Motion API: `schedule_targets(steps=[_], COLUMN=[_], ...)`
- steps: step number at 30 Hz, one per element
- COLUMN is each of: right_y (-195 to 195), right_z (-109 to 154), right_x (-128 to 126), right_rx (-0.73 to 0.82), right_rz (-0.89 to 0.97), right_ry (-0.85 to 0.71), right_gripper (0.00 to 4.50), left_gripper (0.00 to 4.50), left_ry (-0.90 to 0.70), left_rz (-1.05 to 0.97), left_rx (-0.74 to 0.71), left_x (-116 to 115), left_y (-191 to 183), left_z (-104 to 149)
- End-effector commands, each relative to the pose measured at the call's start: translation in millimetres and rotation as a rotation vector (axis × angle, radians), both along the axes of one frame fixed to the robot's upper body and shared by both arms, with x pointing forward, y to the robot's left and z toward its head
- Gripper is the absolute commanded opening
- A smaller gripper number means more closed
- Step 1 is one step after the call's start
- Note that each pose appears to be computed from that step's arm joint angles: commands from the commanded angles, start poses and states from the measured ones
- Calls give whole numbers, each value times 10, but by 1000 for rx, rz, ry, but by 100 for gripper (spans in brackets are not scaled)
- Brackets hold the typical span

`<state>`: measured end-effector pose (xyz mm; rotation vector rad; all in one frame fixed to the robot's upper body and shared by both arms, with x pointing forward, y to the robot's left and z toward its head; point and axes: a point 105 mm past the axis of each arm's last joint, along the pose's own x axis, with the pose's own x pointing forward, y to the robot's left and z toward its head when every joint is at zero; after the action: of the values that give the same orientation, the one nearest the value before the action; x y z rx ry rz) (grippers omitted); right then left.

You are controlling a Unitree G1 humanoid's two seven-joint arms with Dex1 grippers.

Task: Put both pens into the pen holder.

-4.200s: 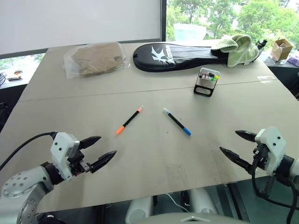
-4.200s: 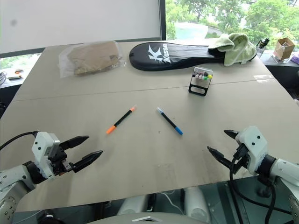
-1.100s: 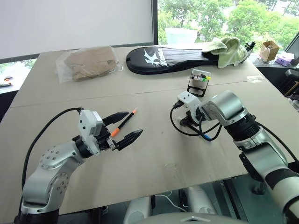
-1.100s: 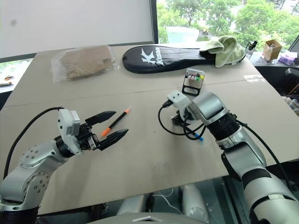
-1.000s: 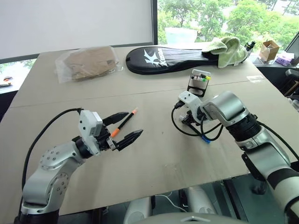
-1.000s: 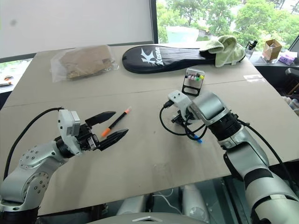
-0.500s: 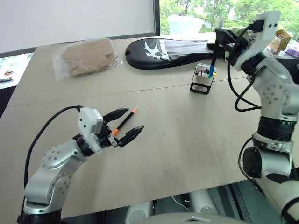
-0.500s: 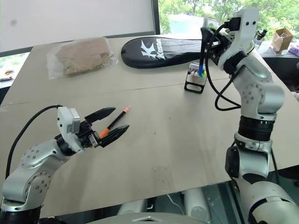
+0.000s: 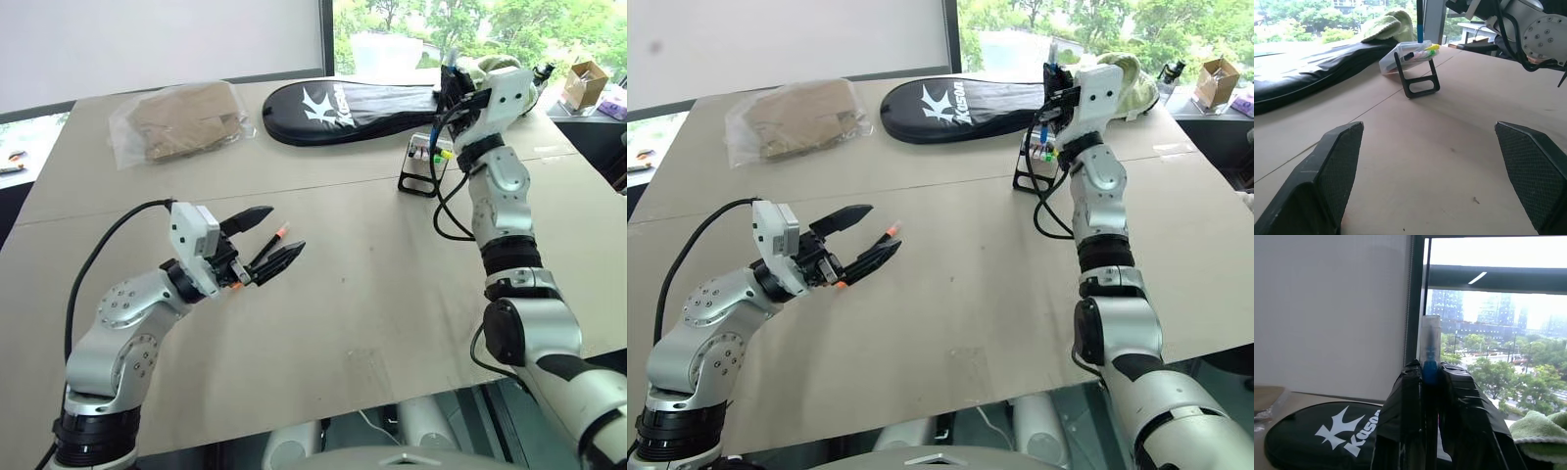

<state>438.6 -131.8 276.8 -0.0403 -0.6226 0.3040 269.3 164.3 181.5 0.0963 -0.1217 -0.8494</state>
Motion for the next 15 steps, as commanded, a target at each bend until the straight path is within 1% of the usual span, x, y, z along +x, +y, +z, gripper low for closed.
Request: schedule_targets(steps=[1,8,14,15], right_y=[11,113,104,96], right_z=[96,-99,-229,-247], right_x=[-27,-23,-69,-81], right_rx=[-35,-82,-123,-134], right_rz=[-27,-21,-54,-62], right_ry=[-81,-78,-104,-111], right_gripper=[7,7,7,49], left_gripper=[450,450,450,450], left_ry=[-48,-51,-51,-51], left_rz=[-6,8,14,15], left_rx=[-1,-2,-5,-5], left_x=[-67,-81,-79,-76], left_y=[-29,-37,-45,-43], left_z=[118,131,132,132])
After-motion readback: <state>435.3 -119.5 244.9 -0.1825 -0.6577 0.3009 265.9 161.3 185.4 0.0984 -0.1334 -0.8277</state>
